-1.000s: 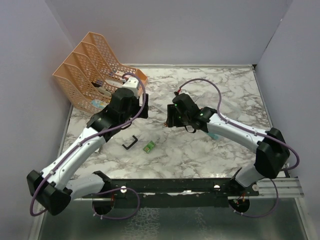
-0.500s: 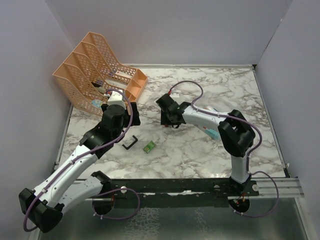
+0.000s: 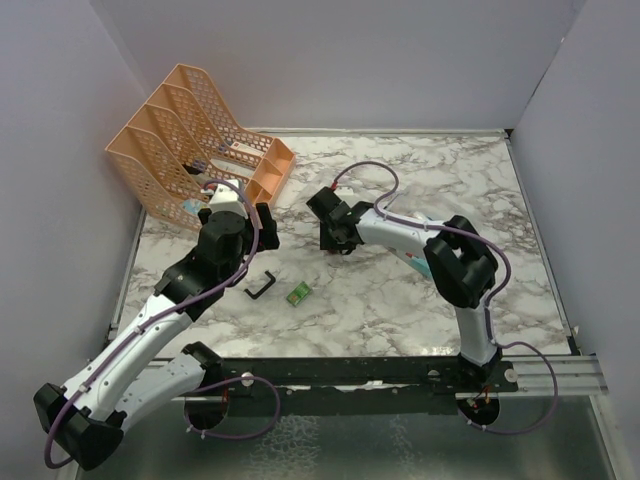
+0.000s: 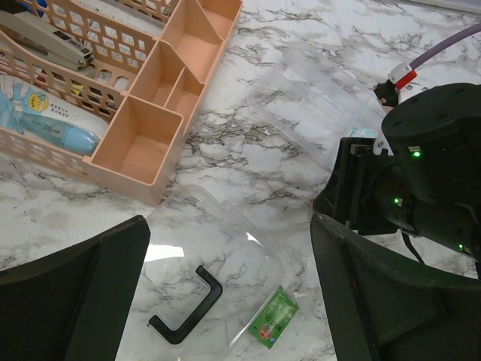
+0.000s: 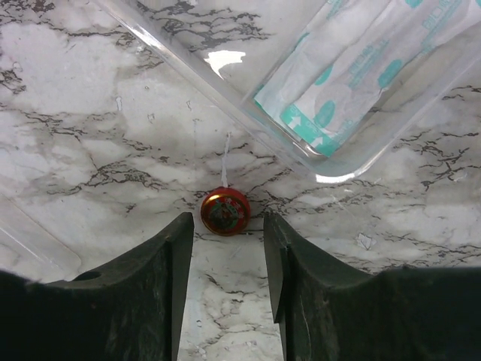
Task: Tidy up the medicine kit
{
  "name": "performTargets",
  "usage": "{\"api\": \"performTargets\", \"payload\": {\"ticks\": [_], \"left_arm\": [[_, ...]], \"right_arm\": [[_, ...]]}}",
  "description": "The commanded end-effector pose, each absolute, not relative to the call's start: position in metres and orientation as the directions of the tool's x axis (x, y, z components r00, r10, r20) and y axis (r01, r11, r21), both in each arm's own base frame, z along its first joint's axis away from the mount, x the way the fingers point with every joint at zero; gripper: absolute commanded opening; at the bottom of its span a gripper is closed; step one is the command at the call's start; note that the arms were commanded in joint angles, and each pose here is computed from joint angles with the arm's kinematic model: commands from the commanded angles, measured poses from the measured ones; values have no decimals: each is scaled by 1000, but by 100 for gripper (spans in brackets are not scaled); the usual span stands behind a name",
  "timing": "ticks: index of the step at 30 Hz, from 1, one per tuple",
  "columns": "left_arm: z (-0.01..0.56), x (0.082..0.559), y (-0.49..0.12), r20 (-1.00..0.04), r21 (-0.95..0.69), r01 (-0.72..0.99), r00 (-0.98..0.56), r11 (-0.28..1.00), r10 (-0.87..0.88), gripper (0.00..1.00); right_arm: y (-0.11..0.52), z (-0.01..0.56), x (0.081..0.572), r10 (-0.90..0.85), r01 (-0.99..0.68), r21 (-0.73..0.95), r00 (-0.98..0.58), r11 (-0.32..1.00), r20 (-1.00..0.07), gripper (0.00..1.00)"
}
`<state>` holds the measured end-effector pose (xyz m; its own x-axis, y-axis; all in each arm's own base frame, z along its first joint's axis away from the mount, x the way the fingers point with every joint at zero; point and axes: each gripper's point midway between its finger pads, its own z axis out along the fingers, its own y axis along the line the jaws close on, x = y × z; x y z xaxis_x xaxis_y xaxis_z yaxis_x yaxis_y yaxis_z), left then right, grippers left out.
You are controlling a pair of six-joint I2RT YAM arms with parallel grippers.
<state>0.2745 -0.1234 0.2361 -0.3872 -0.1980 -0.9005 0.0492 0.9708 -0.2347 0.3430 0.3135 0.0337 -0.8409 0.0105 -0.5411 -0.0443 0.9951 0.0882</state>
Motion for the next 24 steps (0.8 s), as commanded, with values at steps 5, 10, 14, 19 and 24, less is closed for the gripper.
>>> {"api": "performTargets", "payload": {"ticks": [5, 10, 14, 19, 24], "left_arm": [[252, 275, -119, -908, -270, 36, -342, 962, -242, 92], [252, 274, -119, -908, -272, 34, -340, 962, -245, 92], [251, 274, -118, -907, -274, 31, -341, 961, -247, 92], [251, 274, -118, -907, -274, 28, -341, 961, -248, 92], [248, 275, -117, -906, -267, 21, -345, 963, -244, 92]], "right_arm": [[310, 14, 337, -63, -65, -12, -867, 998, -494, 42], [306, 11, 337, -73, -59, -43, -867, 997, -493, 41], [306, 6, 340, -82, -64, -54, -864, 997, -496, 36], [311, -2, 344, -93, -74, -57, -863, 996, -496, 35], [312, -5, 345, -91, -72, -58, -865, 996, -493, 24]]}}
